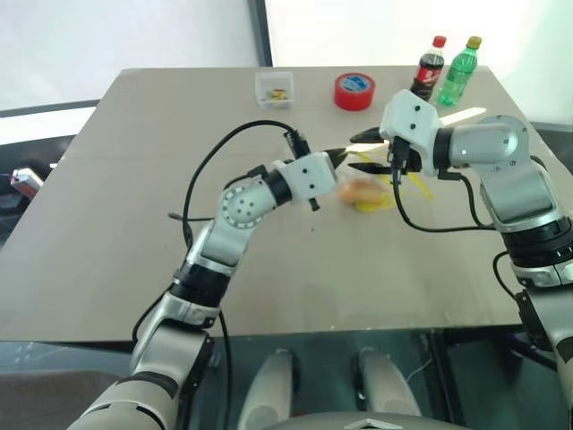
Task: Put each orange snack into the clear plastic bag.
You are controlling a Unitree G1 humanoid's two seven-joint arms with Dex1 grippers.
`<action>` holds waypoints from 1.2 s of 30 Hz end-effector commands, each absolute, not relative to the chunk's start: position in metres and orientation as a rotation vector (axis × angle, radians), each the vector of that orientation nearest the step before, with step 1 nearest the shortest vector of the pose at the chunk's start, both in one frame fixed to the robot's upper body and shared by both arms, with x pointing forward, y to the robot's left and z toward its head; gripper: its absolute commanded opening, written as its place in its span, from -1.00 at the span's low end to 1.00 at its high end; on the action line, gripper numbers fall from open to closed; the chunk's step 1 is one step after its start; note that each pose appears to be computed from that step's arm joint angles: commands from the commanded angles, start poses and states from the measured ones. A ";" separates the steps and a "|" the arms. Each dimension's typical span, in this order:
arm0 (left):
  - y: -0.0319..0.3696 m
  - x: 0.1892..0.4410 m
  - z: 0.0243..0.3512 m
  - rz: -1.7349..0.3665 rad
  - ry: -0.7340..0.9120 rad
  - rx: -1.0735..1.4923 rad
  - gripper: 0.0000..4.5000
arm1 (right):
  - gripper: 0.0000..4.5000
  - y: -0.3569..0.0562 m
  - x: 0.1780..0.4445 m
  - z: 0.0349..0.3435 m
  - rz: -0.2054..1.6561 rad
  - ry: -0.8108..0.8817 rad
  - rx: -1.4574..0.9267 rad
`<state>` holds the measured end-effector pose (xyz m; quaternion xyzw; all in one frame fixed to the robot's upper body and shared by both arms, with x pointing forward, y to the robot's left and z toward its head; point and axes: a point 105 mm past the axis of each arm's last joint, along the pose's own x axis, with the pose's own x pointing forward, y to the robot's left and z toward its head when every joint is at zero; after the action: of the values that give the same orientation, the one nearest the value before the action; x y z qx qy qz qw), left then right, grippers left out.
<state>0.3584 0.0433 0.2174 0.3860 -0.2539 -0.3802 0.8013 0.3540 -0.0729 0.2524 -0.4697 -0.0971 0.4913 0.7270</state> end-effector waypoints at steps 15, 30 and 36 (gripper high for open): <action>0.047 0.355 0.222 -0.798 -0.575 0.839 -1.00 | -0.99 -0.087 0.353 0.269 1.011 -0.259 -1.072; 0.094 0.368 0.230 -0.671 -0.522 0.892 -1.00 | -0.99 -0.151 0.361 0.252 0.850 -0.088 -1.048; 0.092 0.368 0.230 -0.681 -0.525 0.892 -1.00 | -0.99 -0.172 0.363 0.245 0.794 -0.019 -1.060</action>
<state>0.3605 0.0662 0.2132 0.4245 -0.2388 -0.3667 0.7926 0.3568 -0.1385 0.2322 -0.4852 -0.0267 0.4287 0.7616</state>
